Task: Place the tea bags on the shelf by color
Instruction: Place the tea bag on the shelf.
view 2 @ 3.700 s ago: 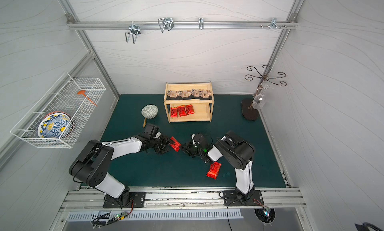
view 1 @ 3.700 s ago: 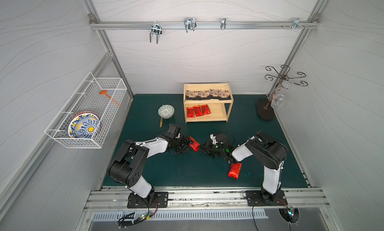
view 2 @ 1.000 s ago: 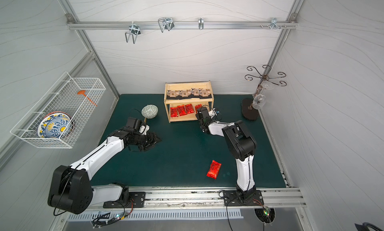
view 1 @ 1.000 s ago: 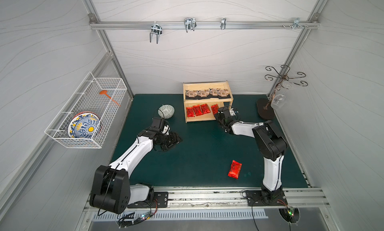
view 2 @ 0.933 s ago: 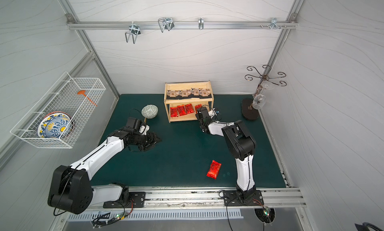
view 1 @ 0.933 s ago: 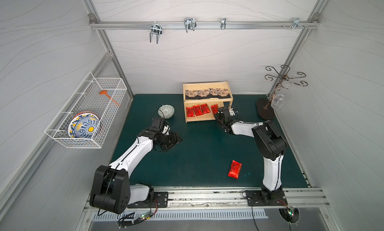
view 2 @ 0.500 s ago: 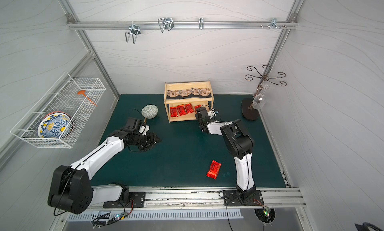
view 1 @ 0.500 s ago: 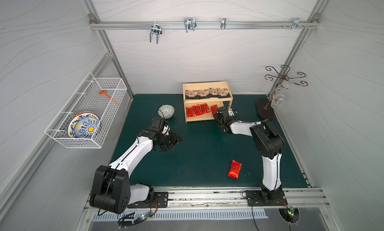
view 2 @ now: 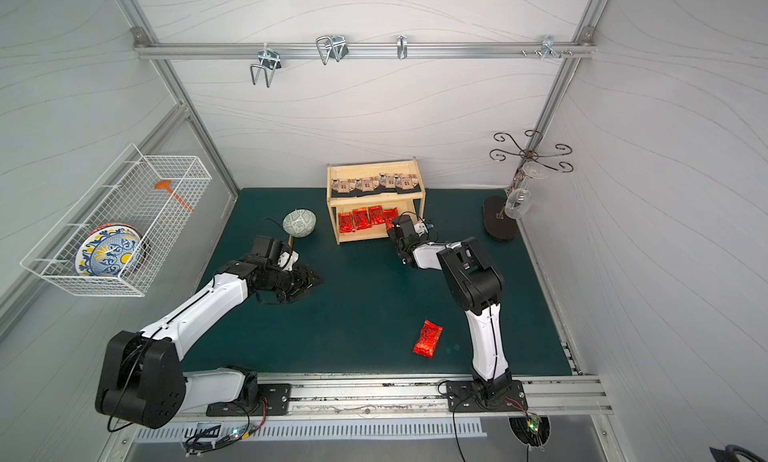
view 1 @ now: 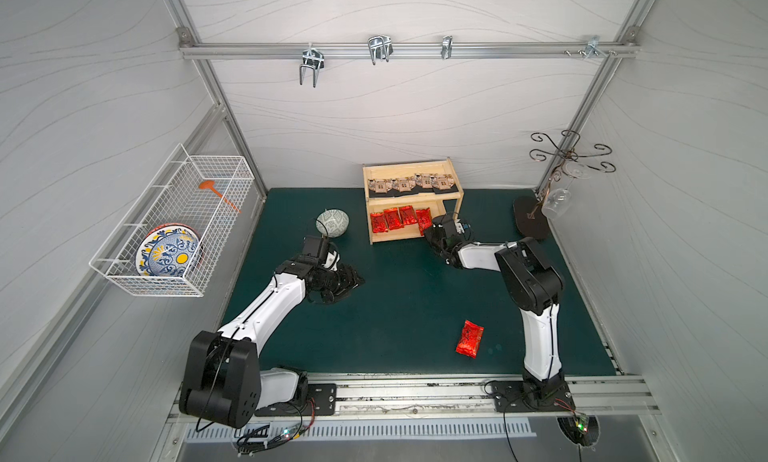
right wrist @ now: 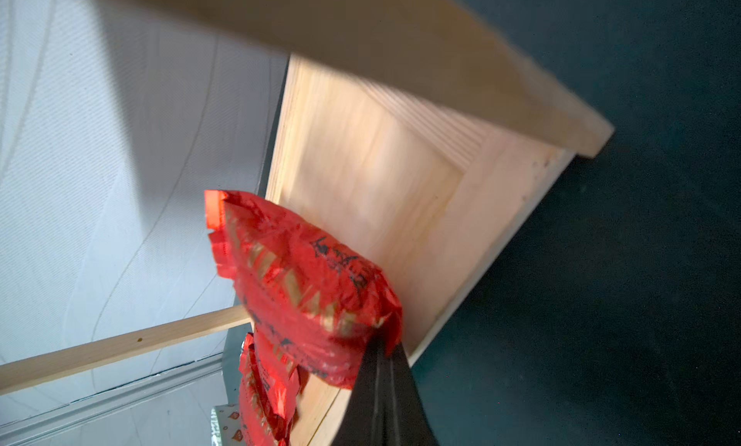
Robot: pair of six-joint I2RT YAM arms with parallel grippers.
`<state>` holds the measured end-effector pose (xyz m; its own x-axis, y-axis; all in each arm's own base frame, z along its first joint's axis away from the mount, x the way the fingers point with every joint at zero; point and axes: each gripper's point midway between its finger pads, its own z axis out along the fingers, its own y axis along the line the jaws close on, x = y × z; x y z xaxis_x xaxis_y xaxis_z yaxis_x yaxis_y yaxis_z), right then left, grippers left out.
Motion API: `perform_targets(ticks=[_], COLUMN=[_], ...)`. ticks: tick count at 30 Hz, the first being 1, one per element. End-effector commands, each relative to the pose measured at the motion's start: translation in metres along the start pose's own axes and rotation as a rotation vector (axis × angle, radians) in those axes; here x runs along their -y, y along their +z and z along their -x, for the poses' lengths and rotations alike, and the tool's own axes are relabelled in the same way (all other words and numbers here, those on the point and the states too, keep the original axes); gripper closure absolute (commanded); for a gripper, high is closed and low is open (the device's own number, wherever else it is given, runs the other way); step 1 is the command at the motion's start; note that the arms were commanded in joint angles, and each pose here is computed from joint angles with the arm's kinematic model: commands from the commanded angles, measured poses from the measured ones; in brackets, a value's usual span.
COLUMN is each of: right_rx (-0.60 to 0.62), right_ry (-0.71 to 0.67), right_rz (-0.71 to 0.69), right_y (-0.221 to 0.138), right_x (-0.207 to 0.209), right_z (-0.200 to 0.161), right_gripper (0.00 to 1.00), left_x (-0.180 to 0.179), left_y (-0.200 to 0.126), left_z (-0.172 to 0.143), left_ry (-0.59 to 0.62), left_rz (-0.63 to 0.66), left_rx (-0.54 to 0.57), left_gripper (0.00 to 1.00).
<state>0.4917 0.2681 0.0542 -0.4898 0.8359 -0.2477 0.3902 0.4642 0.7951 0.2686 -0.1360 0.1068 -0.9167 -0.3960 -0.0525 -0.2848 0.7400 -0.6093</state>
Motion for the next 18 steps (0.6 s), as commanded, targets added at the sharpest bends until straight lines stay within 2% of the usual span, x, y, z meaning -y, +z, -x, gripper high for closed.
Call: perform_targets(ticks=[1,10,18], right_rx=[-0.057,-0.053,-0.072], right_ry=[0.022,0.033,0.011], right_rz=[0.029,0.05,0.091], right_y=[0.01,0.003,0.0], right_x=[-0.001,-0.005,-0.017], right_z=[-0.008,0.002,0.001], right_gripper=[0.96,0.76,0.67], left_x=[0.004,0.004,0.004], left_y=[-0.004,-0.003,-0.003], left_z=[0.003,0.002,0.003], left_ry=[0.027,0.024,0.025], left_rz=[-0.022,-0.023,-0.024], left_rx=[0.022,0.019,0.021], left_gripper=[0.34,0.33,0.33])
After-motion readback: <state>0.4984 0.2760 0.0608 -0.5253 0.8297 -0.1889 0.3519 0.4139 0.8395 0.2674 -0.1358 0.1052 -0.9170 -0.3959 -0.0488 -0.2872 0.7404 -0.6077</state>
